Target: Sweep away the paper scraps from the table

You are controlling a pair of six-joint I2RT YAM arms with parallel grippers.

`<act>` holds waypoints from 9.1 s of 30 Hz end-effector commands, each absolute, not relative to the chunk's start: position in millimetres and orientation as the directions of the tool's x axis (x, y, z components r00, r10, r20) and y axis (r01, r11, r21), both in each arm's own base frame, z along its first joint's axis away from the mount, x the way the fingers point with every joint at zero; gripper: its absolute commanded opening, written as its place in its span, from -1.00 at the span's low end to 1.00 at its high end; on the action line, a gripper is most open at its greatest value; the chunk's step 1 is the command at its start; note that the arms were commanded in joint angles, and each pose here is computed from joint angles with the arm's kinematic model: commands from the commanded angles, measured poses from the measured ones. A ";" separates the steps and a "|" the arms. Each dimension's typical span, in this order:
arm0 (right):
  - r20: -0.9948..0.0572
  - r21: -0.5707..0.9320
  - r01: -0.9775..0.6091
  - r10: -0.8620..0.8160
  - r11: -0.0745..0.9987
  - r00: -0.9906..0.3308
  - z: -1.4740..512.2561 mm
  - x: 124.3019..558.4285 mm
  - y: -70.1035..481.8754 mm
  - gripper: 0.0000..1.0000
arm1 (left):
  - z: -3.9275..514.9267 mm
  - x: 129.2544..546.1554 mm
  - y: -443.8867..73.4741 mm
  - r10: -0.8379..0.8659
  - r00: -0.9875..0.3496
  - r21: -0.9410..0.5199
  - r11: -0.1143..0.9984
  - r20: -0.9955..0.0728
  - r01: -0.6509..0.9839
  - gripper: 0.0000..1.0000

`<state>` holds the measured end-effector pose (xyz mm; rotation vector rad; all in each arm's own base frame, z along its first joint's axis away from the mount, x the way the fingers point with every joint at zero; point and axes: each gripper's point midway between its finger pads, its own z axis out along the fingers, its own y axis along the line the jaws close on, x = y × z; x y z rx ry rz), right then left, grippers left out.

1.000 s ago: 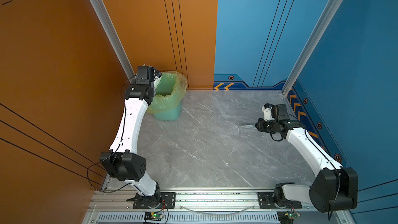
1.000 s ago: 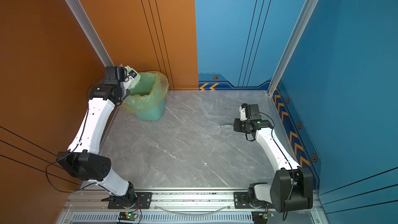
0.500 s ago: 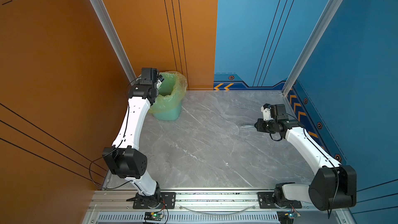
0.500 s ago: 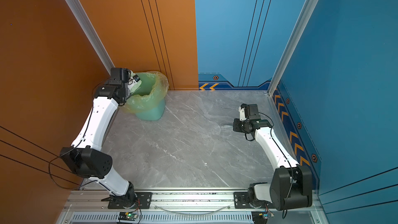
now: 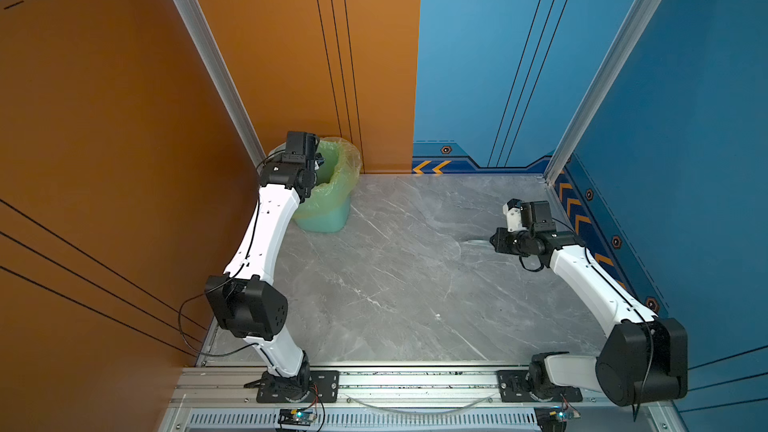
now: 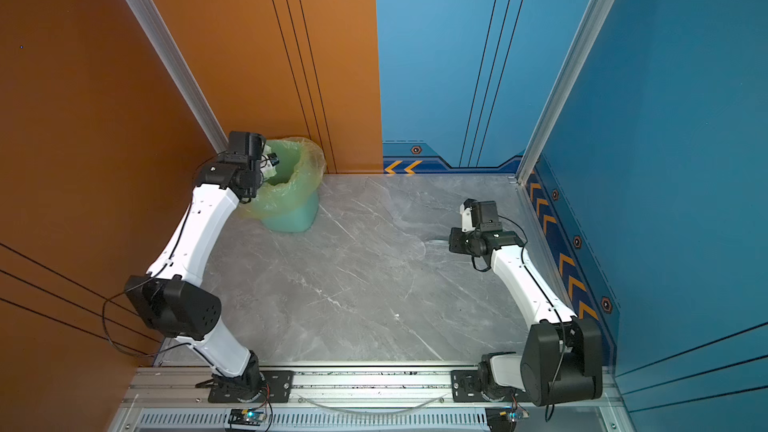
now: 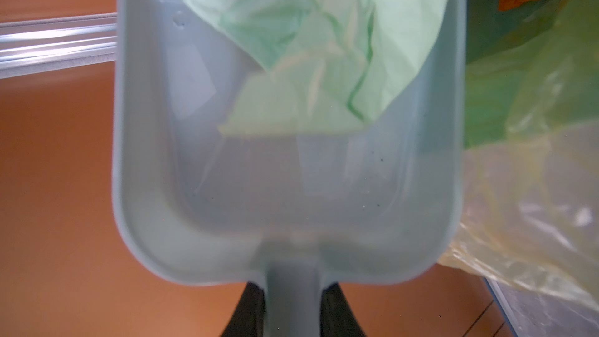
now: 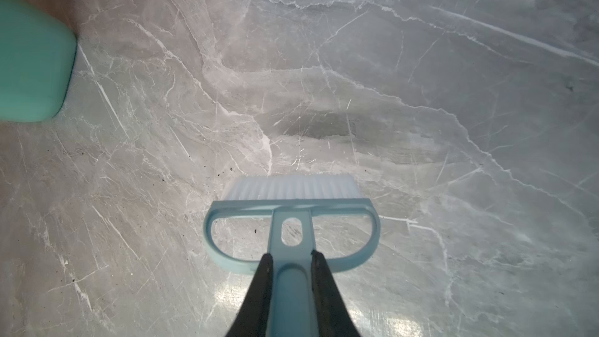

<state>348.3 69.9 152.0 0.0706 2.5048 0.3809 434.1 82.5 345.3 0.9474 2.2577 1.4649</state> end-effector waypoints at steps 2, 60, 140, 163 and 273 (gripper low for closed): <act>-0.561 0.277 -0.047 0.122 0.960 -0.818 149.6 345.9 69.8 -1.00 | 359.6 431.5 85.1 0.644 -0.747 0.903 0.205 0.167 0.378 -0.74; -0.583 0.270 -0.002 0.162 0.963 -0.796 173.2 337.3 62.6 -1.00 | 248.9 321.1 -209.0 0.461 -0.432 0.089 0.757 -0.775 0.647 -0.66; -0.322 0.432 -0.161 -0.016 0.887 -0.947 158.0 287.7 139.8 -1.00 | 42.1 366.0 -302.4 0.374 -0.827 -0.018 0.908 -0.421 0.420 -0.58; -0.348 0.379 -0.167 -0.027 0.910 -0.937 151.7 293.6 137.1 -1.00 | 36.8 366.8 -305.6 0.324 -0.855 -0.075 0.920 -0.404 0.384 -0.41; -0.470 0.312 -0.247 -0.077 0.917 -0.879 158.9 374.2 116.8 0.15 | 170.3 303.0 -150.6 0.392 -0.580 0.255 0.917 -0.714 0.306 0.95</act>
